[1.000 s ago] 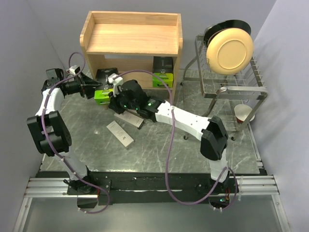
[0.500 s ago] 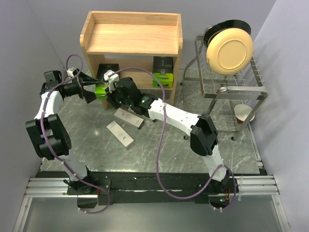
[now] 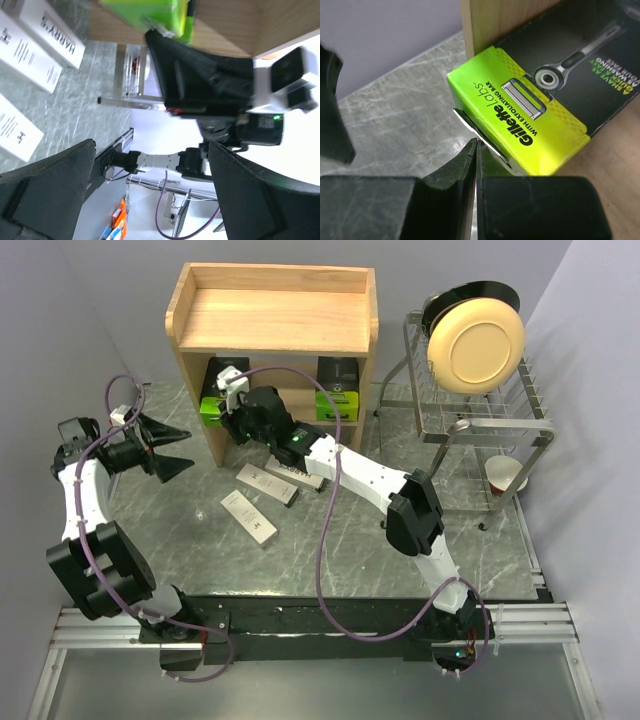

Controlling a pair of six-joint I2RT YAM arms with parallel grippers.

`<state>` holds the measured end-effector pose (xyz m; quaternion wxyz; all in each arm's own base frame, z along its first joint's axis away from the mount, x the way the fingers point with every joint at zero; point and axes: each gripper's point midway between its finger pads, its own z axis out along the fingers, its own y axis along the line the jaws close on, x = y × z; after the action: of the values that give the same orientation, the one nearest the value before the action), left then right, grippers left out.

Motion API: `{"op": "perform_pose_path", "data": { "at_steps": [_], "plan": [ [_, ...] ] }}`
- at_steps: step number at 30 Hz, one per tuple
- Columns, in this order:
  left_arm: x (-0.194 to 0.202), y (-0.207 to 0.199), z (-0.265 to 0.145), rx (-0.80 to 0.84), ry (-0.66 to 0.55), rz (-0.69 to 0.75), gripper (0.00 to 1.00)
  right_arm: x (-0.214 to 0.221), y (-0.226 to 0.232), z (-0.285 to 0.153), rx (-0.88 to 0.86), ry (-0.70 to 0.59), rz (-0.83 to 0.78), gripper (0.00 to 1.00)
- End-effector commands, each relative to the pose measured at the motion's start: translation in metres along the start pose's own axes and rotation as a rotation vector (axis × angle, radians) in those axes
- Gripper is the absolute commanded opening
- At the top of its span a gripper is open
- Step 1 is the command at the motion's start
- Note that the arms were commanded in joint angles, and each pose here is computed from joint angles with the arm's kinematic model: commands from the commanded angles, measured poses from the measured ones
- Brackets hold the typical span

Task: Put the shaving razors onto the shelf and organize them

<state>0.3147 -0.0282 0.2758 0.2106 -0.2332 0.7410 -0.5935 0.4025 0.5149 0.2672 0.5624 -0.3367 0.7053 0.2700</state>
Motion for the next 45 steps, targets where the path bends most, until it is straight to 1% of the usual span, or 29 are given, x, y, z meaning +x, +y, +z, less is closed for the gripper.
{"op": "perform_pose_path", "data": {
  "at_steps": [1,4,12,16,17,26,29,30,32,33,34,35,36,37,38,39,40,41,43,45],
  "plan": [
    [0.012,0.009,-0.003,-0.05,-0.025,0.046,1.0,-0.039,0.003,-0.007,-0.016,-0.102,-0.014,0.1],
    [0.011,0.012,-0.002,-0.06,-0.029,0.044,1.0,-0.037,-0.001,-0.01,0.022,-0.103,-0.017,0.1],
    [0.007,0.011,-0.004,-0.068,-0.048,0.055,1.0,-0.038,-0.017,0.003,0.119,-0.12,-0.056,0.09],
    [0.012,0.016,-0.005,-0.068,-0.049,0.037,1.0,-0.03,-0.013,0.011,0.119,-0.11,-0.069,0.09],
    [0.014,0.017,-0.005,-0.07,-0.051,0.036,0.99,-0.038,-0.01,0.012,0.12,-0.139,-0.069,0.09],
    [0.017,0.021,-0.004,-0.073,-0.059,0.027,0.99,-0.036,-0.006,0.015,0.139,-0.145,-0.089,0.13],
    [0.016,0.023,-0.005,-0.079,-0.067,0.031,0.99,-0.037,-0.001,0.011,0.127,-0.142,-0.102,0.14],
    [0.015,0.023,-0.005,-0.078,-0.068,0.032,0.99,-0.045,0.003,0.005,0.114,-0.152,-0.103,0.14],
    [0.014,0.021,-0.006,-0.077,-0.071,0.038,1.0,-0.045,0.014,-0.004,0.083,-0.139,-0.102,0.14],
    [0.013,0.021,-0.006,-0.078,-0.072,0.048,1.0,-0.063,0.015,-0.019,0.074,-0.165,-0.096,0.14],
    [0.011,0.019,-0.007,-0.079,-0.075,0.058,1.0,-0.054,0.017,-0.023,0.076,-0.144,-0.089,0.14],
    [0.011,0.019,-0.006,-0.079,-0.073,0.06,0.99,-0.058,0.014,-0.03,0.09,-0.147,-0.06,0.13],
    [0.01,0.018,-0.006,-0.076,-0.072,0.063,0.99,-0.071,0.011,-0.043,0.11,-0.167,-0.045,0.06],
    [0.009,0.018,-0.006,-0.075,-0.072,0.06,1.0,-0.067,0.005,-0.046,0.135,-0.158,-0.041,0.02],
    [0.009,0.018,-0.006,-0.072,-0.072,0.063,0.99,-0.069,0.001,-0.051,0.157,-0.159,-0.055,0.0],
    [0.009,0.018,-0.006,-0.071,-0.072,0.06,0.99,-0.078,-0.004,-0.06,0.181,-0.177,-0.059,0.0],
    [0.009,0.019,-0.007,-0.069,-0.072,0.058,1.0,-0.074,-0.009,-0.062,0.209,-0.171,-0.068,0.0],
    [0.009,0.02,-0.006,-0.07,-0.073,0.058,1.0,-0.078,-0.021,-0.067,0.273,-0.184,-0.091,0.0],
    [0.009,0.022,-0.006,-0.073,-0.075,0.058,0.99,-0.076,-0.033,-0.07,0.329,-0.186,-0.126,0.0],
    [0.009,0.024,-0.006,-0.069,-0.076,0.051,1.0,-0.079,-0.049,-0.073,0.427,-0.212,-0.175,0.0]
  ]
}}
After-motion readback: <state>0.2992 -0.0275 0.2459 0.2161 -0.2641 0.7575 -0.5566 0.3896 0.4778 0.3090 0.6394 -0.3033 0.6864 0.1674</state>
